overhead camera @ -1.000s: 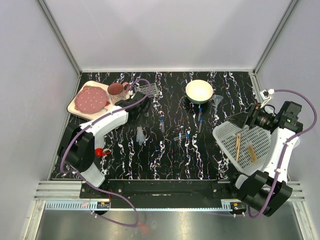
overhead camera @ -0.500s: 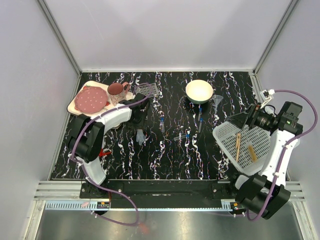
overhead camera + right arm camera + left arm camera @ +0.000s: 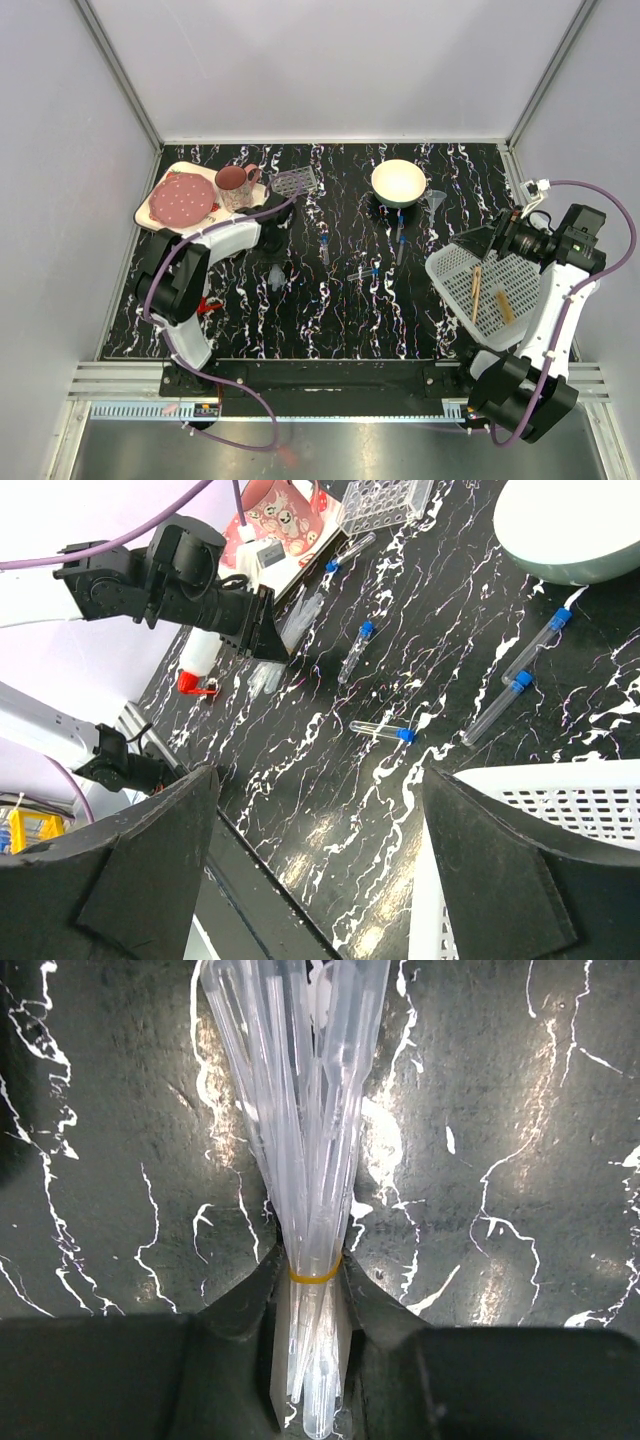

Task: Organize the chemistry lab equipment

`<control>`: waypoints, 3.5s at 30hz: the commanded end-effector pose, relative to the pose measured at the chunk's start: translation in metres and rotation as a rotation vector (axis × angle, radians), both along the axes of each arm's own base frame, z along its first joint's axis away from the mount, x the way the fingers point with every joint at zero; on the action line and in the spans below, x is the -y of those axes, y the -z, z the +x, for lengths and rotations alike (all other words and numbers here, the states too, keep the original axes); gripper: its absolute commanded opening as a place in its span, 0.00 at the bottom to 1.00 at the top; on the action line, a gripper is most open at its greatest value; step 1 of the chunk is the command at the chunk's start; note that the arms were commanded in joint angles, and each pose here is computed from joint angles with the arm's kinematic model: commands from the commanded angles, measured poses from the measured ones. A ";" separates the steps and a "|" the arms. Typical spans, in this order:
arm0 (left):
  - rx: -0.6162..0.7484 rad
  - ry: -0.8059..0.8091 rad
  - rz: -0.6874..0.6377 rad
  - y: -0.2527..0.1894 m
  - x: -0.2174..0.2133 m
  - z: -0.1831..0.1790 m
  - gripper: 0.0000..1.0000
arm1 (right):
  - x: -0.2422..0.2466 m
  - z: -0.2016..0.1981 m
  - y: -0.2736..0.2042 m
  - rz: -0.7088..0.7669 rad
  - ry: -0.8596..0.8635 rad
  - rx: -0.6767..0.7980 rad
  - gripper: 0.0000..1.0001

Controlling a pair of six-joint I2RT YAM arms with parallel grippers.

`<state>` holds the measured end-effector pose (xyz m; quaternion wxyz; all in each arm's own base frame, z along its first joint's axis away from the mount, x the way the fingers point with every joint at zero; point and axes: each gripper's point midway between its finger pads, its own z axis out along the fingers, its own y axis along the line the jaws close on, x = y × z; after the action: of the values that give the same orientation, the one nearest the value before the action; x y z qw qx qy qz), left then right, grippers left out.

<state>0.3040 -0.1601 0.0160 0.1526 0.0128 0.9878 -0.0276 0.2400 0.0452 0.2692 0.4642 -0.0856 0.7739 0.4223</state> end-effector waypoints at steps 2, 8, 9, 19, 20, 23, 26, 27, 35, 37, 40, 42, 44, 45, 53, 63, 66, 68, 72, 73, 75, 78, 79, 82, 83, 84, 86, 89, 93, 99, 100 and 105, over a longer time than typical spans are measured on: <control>0.037 -0.002 -0.075 -0.011 0.002 -0.011 0.18 | -0.008 -0.007 -0.018 -0.018 -0.038 0.051 0.88; 0.135 0.040 -0.267 -0.047 0.019 -0.029 0.15 | -0.016 -0.013 -0.018 -0.052 -0.088 0.042 0.87; 0.162 0.059 -0.317 -0.057 0.023 -0.037 0.15 | -0.018 -0.014 -0.020 -0.060 -0.099 0.045 0.87; 0.481 0.333 -0.920 -0.185 0.086 -0.080 0.15 | -0.060 -0.030 -0.022 -0.088 -0.287 0.004 0.87; 0.534 0.364 -0.973 -0.203 0.092 -0.081 0.15 | -0.064 -0.032 -0.023 -0.085 -0.302 0.002 0.87; 0.601 0.415 -1.104 -0.238 0.108 -0.098 0.15 | -0.077 -0.038 -0.030 -0.075 -0.362 -0.004 0.87; 0.643 0.447 -1.199 -0.268 0.124 -0.111 0.16 | -0.092 -0.043 -0.040 -0.047 -0.425 -0.019 0.87; 0.649 0.454 -1.216 -0.273 0.129 -0.113 0.15 | -0.095 -0.044 -0.044 -0.038 -0.437 -0.022 0.87; 0.704 0.509 -1.353 -0.330 0.180 -0.133 0.14 | -0.125 -0.055 -0.065 0.103 -0.540 -0.083 0.86; 0.686 0.503 -1.369 -0.330 0.193 -0.132 0.14 | -0.126 -0.053 -0.066 0.130 -0.539 -0.109 0.86; 0.681 0.512 -1.411 -0.340 0.214 -0.136 0.14 | -0.132 -0.055 -0.065 0.161 -0.557 -0.150 0.86; 0.667 0.514 -1.430 -0.343 0.230 -0.136 0.14 | -0.133 -0.056 -0.063 0.184 -0.550 -0.185 0.86; 0.650 0.514 -1.442 -0.344 0.245 -0.137 0.14 | -0.133 -0.055 -0.063 0.195 -0.557 -0.177 0.86; 0.644 0.510 -1.446 -0.344 0.249 -0.136 0.14 | -0.134 -0.056 -0.064 0.207 -0.555 -0.194 0.86; 0.574 0.501 -1.464 -0.340 0.291 -0.143 0.13 | -0.135 -0.054 -0.061 0.244 -0.553 -0.221 0.85; 0.567 0.457 -1.433 -0.331 0.294 -0.139 0.15 | -0.136 -0.054 -0.061 0.271 -0.543 -0.241 0.30; 0.558 0.450 -1.418 -0.328 0.292 -0.139 0.23 | -0.136 -0.055 -0.061 0.270 -0.544 -0.234 0.18; 0.556 0.452 -1.408 -0.329 0.290 -0.140 0.32 | -0.135 -0.055 -0.061 0.264 -0.543 -0.221 0.15; 0.549 0.467 -1.316 -0.318 0.282 -0.140 0.61 | -0.125 -0.045 -0.062 0.256 -0.492 -0.188 0.13; 0.562 0.470 -1.315 -0.324 0.276 -0.142 0.65 | -0.123 -0.043 -0.062 0.253 -0.479 -0.180 0.13; 0.588 0.463 -1.264 -0.321 0.262 -0.141 0.76 | -0.118 -0.037 -0.061 0.237 -0.446 -0.154 0.13; 0.644 0.429 -1.168 -0.315 0.232 -0.134 0.87 | -0.108 -0.026 -0.058 0.181 -0.369 -0.105 0.14; 0.659 0.419 -1.146 -0.314 0.224 -0.133 0.90 | -0.102 -0.019 -0.053 0.114 -0.348 -0.035 0.14; 0.713 0.378 -1.029 -0.306 0.182 -0.124 0.99 | -0.080 -0.002 -0.033 -0.117 -0.210 -0.017 0.15; 0.747 0.369 -0.969 -0.301 0.169 -0.117 0.99 | -0.064 0.004 -0.017 -0.221 -0.122 -0.073 0.15; 0.748 0.334 -0.898 -0.292 0.144 -0.111 0.99 | -0.055 0.008 -0.016 -0.279 -0.087 -0.061 0.15; 0.715 0.304 -0.773 -0.268 0.113 -0.106 0.99 | -0.030 0.012 -0.001 -0.406 -0.006 -0.074 0.15; 0.721 0.242 -0.649 -0.251 0.063 -0.100 0.99 | -0.001 0.012 0.015 -0.528 0.085 -0.102 0.16; 0.731 0.154 -0.492 -0.231 0.014 -0.097 0.99 | 0.035 0.011 0.041 -0.613 0.185 -0.195 0.17; 0.638 0.127 -0.353 -0.189 -0.003 -0.097 0.99 | 0.072 0.016 0.071 -0.650 0.246 -0.313 0.19; 0.632 0.128 -0.336 -0.186 -0.005 -0.096 0.99 | 0.078 0.019 0.077 -0.664 0.247 -0.331 0.19; 0.610 0.153 -0.229 -0.176 -0.009 -0.086 0.99 | 0.093 0.025 0.104 -0.699 0.231 -0.408 0.20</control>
<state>0.2078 -0.1635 0.1933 0.4281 0.0640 0.8797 -0.1967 0.2593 -0.0302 0.1796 0.3048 -0.0516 0.9436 0.1185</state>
